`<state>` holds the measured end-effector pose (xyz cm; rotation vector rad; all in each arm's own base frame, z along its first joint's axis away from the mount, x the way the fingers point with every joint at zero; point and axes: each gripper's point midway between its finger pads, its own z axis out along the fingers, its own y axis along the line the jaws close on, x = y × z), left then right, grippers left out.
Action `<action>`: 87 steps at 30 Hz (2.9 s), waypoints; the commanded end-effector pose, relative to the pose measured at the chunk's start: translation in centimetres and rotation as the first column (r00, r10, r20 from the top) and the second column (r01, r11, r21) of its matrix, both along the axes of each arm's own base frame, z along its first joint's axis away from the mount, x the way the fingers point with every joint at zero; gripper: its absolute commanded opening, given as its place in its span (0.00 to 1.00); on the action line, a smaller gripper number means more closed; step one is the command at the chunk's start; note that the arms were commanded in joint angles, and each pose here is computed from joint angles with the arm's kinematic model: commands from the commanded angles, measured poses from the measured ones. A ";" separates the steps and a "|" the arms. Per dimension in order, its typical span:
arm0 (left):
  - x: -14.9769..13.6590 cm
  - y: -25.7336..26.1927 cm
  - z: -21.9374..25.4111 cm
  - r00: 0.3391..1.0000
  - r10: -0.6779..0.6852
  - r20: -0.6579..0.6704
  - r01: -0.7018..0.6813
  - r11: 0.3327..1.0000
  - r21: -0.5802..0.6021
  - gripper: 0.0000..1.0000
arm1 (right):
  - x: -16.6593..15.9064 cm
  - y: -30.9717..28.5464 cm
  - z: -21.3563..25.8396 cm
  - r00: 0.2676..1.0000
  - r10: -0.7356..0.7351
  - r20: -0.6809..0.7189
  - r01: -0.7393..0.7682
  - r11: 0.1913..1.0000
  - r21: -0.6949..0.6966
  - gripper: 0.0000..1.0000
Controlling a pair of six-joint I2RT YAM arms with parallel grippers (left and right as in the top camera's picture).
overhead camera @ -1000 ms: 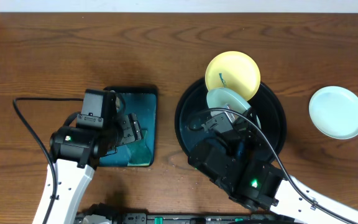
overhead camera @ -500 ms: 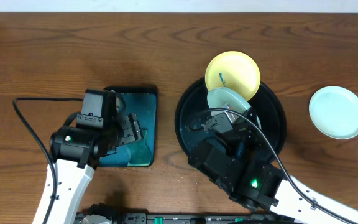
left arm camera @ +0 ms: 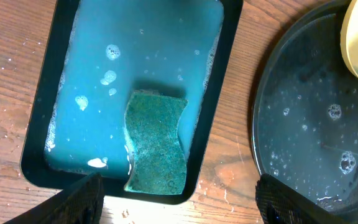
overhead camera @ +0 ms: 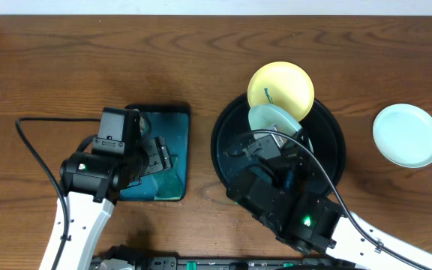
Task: Clean dirty plates on tray and stack at the side
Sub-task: 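Lift the second plate and stack it on the first plate, then grasp the yellow plate with right gripper and drag it to tray center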
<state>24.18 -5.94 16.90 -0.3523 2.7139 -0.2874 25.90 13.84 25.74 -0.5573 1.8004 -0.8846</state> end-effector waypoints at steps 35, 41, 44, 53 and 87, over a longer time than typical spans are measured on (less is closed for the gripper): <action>0.2 0.1 0.2 1.000 0.009 0.007 -0.009 1.000 -0.002 0.79 | 5.9 -19.0 -9.7 0.812 -0.218 -0.541 0.576 0.155 0.803 0.01; 0.2 0.1 0.2 1.000 0.009 0.007 -0.009 1.000 -0.002 0.79 | 4.4 -31.3 -11.0 0.665 -0.528 -0.528 0.558 -0.119 0.821 0.01; 0.2 0.1 0.2 1.000 0.009 0.007 -0.009 1.000 -0.002 0.79 | 3.3 -34.5 -12.6 0.588 -0.589 -0.554 0.569 -0.187 0.801 0.01; 0.2 0.1 0.2 1.000 0.009 0.007 -0.009 1.000 -0.002 0.79 | 2.4 -36.4 -18.9 0.473 -0.569 -0.672 0.687 -0.239 0.686 0.30; 0.2 0.1 0.2 1.000 0.009 0.007 -0.009 1.000 -0.002 0.79 | 22.1 -10.1 -24.5 0.908 0.042 -0.418 0.327 0.553 0.767 0.27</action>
